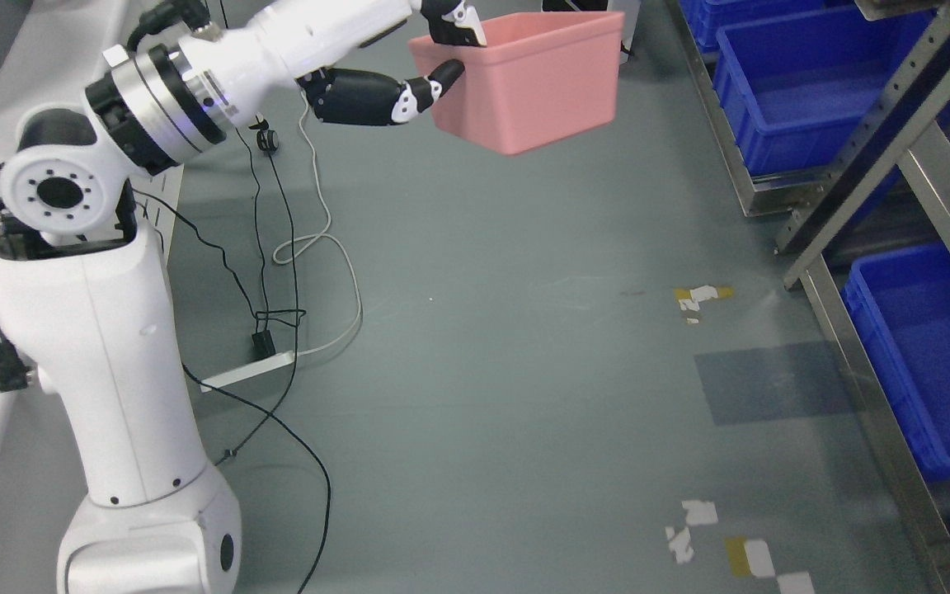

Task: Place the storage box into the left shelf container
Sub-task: 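Hold the pink box aloft in the left hand while turning toward the shelf, then lower the pink box into the blue bin on the shelf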

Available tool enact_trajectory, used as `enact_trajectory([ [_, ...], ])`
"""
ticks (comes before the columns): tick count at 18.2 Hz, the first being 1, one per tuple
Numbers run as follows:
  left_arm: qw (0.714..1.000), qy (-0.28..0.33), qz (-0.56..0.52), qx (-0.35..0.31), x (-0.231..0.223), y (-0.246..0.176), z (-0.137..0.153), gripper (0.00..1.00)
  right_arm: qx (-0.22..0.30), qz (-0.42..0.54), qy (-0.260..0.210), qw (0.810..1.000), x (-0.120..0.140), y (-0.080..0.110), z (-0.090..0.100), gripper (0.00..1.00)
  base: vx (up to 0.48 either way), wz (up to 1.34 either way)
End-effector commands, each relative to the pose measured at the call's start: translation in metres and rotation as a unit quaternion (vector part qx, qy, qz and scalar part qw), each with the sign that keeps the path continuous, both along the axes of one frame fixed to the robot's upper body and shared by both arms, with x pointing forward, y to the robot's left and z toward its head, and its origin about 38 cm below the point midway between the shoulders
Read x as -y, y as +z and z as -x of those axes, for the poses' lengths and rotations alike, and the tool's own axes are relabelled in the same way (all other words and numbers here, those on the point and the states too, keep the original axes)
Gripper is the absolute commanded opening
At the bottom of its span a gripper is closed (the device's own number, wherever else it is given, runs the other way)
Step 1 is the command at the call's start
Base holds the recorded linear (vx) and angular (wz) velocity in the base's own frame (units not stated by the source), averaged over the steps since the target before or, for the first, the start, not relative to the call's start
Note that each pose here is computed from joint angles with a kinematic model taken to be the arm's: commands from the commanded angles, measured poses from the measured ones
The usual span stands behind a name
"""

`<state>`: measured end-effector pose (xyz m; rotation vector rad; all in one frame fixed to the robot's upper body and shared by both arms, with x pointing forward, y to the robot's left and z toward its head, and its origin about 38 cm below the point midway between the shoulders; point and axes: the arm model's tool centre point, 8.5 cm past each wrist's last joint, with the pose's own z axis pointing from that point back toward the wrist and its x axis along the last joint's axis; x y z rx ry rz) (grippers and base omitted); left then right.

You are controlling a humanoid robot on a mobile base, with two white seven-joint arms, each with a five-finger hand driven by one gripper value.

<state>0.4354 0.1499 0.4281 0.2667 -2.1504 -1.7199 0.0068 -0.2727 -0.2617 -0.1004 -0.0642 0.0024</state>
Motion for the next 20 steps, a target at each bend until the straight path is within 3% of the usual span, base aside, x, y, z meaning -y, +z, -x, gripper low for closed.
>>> enact_trajectory([
  [1,0.999,0.011,-0.008,-0.045,-0.013,-0.053,-0.003,0.01,0.012,0.009,-0.001,1.0,0.011,0.001,-0.01,1.0,0.599,0.08],
  [9,0.998,0.005,-0.014,-0.063,-0.009,-0.073,-0.001,0.01,0.012,0.009,-0.001,1.0,0.011,0.001,-0.01,1.0,0.531,-0.26],
  [17,0.981,-0.055,-0.064,-0.172,0.018,-0.214,0.035,0.01,0.012,0.009,-0.001,1.0,0.011,0.001,-0.01,1.0,0.379,-1.17],
  [20,0.983,-0.054,-0.06,-0.168,0.015,-0.218,0.037,0.01,0.012,0.009,-0.001,1.0,0.011,0.001,-0.01,1.0,0.255,-1.07],
])
